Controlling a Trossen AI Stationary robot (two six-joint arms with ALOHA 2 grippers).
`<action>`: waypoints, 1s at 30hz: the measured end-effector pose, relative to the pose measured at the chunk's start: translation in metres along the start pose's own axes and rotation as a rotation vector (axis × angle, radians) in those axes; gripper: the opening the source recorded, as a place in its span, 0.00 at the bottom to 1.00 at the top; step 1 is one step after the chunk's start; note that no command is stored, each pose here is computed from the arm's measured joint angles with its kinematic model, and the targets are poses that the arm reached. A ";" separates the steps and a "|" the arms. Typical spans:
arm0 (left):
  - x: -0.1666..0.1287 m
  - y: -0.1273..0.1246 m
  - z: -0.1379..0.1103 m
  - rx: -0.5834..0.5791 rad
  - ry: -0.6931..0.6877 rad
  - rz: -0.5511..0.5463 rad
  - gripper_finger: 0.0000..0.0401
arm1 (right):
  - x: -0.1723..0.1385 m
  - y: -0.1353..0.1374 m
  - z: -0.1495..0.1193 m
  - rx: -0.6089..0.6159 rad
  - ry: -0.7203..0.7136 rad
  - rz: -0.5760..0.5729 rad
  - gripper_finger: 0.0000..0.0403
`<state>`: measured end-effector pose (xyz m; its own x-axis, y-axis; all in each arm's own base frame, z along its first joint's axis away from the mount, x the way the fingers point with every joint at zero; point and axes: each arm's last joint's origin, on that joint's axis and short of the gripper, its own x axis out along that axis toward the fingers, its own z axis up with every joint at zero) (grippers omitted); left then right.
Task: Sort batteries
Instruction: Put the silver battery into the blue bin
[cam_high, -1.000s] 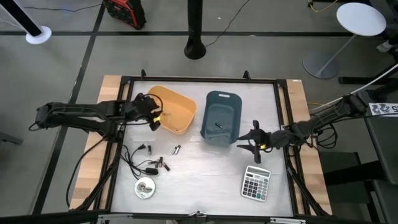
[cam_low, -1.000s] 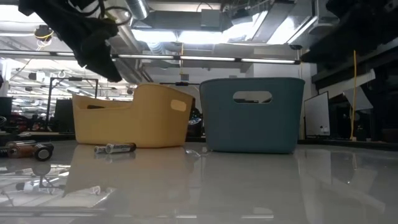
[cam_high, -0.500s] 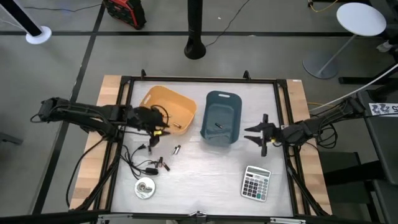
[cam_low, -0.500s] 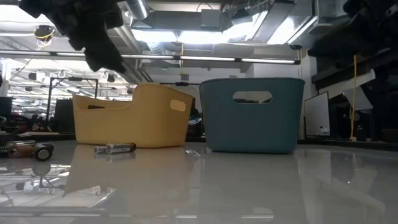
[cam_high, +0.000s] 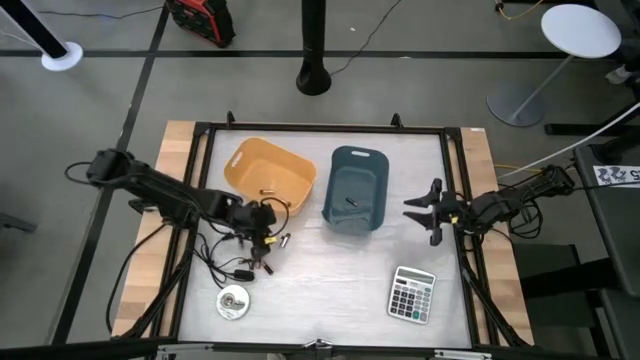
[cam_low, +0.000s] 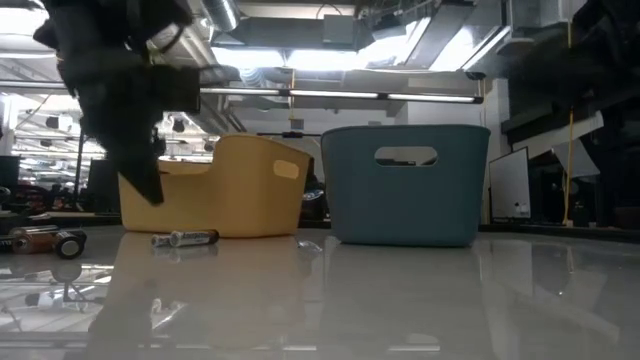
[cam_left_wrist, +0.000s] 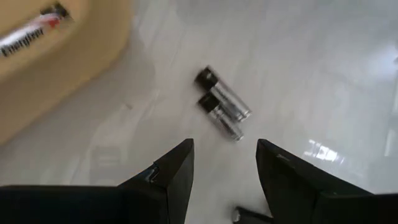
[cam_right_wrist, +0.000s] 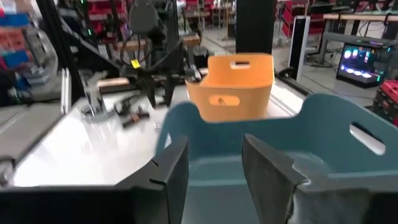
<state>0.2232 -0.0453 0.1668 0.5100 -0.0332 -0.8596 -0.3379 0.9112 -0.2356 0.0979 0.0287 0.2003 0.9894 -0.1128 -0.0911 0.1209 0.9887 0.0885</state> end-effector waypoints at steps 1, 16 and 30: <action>0.005 -0.001 -0.001 0.005 0.008 0.003 0.41 | 0.000 0.000 -0.002 -0.009 0.015 -0.002 0.36; 0.030 -0.007 0.001 0.002 -0.001 -0.010 0.41 | -0.009 -0.008 -0.005 -0.017 0.021 -0.073 0.36; 0.042 -0.015 -0.008 0.027 0.036 0.001 0.41 | -0.018 -0.014 -0.009 -0.017 0.024 -0.072 0.36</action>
<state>0.2430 -0.0632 0.1310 0.4803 -0.0464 -0.8759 -0.3170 0.9219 -0.2227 0.0773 0.0173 0.1920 0.9760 -0.1813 -0.1207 0.1899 0.9797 0.0641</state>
